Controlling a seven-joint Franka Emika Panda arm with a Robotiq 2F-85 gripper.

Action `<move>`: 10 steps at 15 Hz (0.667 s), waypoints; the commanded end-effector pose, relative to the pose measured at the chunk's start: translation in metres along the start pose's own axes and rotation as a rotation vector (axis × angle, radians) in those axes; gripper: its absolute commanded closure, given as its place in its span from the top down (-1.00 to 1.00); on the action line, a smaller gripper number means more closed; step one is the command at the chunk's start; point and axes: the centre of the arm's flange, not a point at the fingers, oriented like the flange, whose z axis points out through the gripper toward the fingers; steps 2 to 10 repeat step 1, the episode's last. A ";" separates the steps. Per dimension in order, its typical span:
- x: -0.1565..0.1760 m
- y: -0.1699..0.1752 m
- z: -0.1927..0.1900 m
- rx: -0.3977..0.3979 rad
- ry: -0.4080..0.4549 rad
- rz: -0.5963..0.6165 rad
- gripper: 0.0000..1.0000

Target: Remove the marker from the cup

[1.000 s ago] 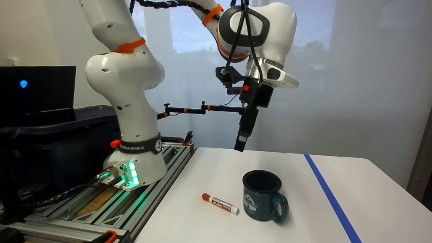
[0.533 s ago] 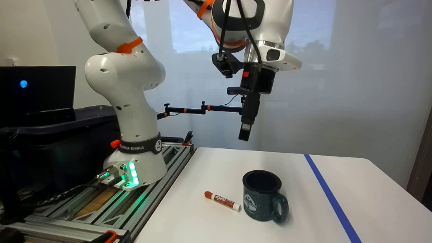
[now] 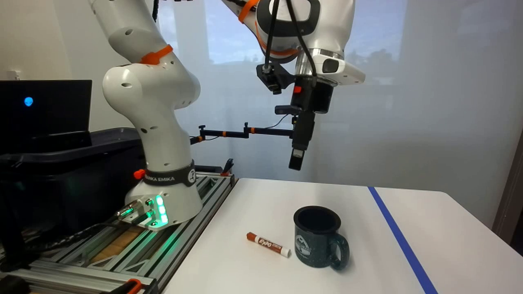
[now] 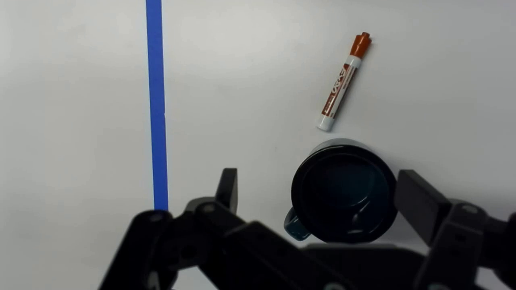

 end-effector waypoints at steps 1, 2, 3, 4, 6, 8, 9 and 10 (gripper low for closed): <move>0.000 0.000 0.000 0.000 0.000 0.000 1.00; 0.000 0.000 0.000 0.000 0.000 0.000 1.00; 0.000 0.000 0.000 0.000 0.000 0.000 1.00; 0.000 0.000 0.000 0.000 0.000 0.000 1.00; 0.000 0.000 0.000 0.000 0.000 0.000 1.00; 0.000 0.000 0.000 0.000 0.000 0.000 1.00; 0.000 0.000 0.000 0.000 0.000 0.000 1.00; 0.000 0.000 0.000 0.000 0.000 0.000 1.00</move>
